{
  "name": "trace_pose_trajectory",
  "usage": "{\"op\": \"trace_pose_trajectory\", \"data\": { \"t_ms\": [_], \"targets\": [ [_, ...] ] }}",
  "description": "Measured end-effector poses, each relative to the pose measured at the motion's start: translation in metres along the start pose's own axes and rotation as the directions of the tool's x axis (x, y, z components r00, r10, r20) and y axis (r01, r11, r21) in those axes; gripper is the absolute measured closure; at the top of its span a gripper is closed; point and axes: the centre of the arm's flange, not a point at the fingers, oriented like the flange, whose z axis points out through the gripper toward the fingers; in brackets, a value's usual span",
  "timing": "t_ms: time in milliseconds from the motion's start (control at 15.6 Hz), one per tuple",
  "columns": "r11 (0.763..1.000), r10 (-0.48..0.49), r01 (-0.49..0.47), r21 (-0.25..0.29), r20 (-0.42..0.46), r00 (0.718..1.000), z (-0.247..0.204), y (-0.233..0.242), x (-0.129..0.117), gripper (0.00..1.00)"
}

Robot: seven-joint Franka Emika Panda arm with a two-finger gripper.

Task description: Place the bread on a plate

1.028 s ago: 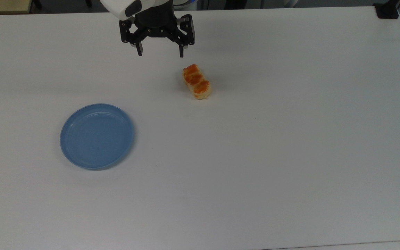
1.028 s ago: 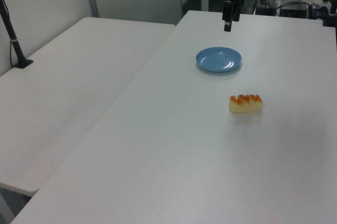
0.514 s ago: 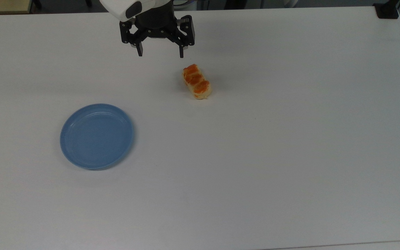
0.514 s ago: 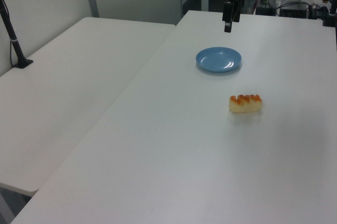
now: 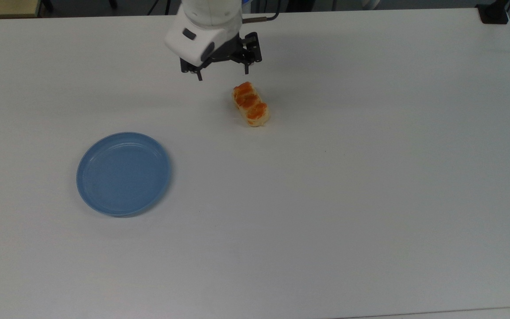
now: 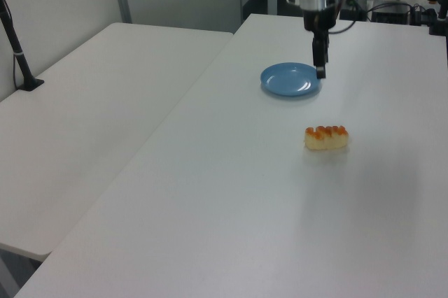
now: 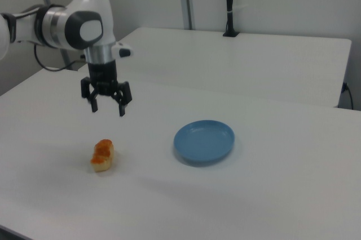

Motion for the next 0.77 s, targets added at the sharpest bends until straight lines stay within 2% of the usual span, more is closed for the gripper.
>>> {"op": "trace_pose_trajectory", "data": {
  "t_ms": [257,578,771],
  "targets": [
    [0.992,-0.122,0.122,0.002,0.066,0.99,0.042,-0.016,-0.006,0.0],
    [0.977,-0.208,0.211,-0.042,0.057,0.976,0.092,-0.037,-0.006,0.0],
    [0.966,-0.251,0.255,-0.051,0.075,0.965,0.113,-0.061,-0.003,0.0]
  ]
}}
